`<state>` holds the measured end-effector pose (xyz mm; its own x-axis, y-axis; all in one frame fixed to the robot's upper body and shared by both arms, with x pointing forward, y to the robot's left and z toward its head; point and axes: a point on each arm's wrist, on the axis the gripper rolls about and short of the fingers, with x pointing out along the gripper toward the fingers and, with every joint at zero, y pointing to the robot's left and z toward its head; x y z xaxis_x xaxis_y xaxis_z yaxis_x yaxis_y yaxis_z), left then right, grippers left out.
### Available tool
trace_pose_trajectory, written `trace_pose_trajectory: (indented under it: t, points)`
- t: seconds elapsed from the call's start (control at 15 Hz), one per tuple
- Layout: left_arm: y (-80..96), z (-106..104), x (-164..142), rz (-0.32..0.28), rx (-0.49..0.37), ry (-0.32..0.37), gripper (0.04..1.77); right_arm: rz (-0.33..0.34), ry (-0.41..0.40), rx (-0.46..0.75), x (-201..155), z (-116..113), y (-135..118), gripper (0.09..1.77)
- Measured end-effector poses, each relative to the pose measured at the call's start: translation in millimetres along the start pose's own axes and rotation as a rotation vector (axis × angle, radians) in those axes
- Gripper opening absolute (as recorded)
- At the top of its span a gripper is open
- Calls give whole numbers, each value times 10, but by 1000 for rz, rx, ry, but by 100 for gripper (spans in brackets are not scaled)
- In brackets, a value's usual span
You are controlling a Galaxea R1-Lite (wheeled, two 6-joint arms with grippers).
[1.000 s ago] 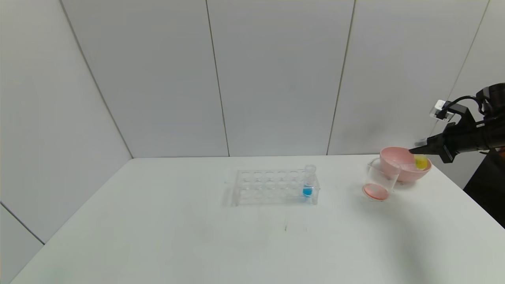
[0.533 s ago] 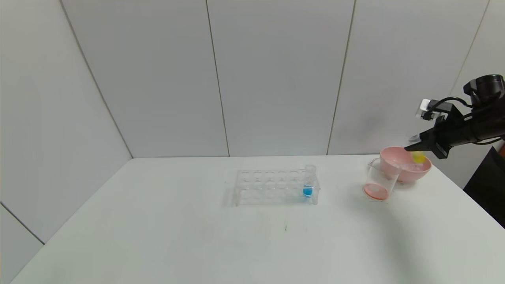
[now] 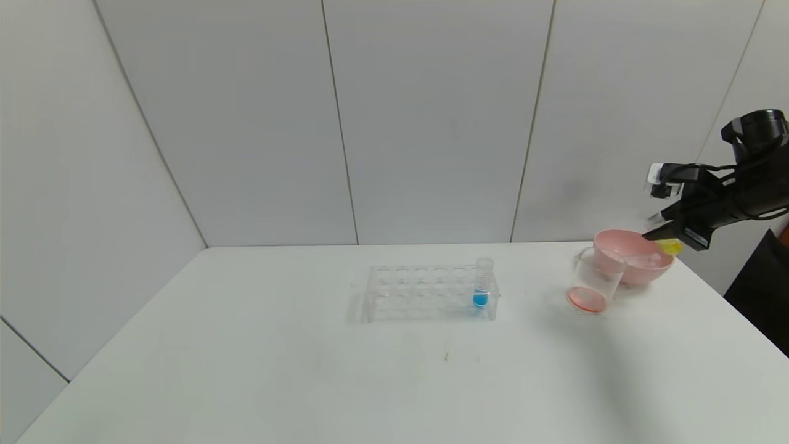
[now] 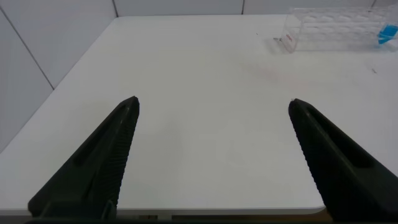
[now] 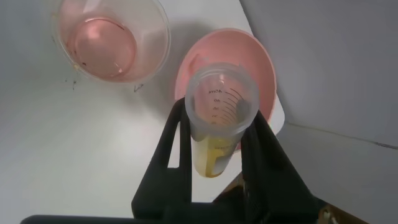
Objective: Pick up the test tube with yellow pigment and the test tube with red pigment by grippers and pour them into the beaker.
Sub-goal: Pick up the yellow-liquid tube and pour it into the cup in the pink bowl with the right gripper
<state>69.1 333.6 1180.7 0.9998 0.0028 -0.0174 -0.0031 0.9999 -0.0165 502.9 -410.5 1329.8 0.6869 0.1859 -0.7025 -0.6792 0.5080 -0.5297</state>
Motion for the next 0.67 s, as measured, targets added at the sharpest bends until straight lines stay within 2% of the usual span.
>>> trace_pose_trajectory:
  t: [0.13,0.27,0.67]
  points:
    - [0,0,0,0,0,0,172,-5,25,-30,-15,81,35,52]
    - [0,0,0,0,0,0,172,22,33,-38,-17,140,89,52]
    - [0,0,0,0,0,0,172,34,28,-51,-24,207,127,52]
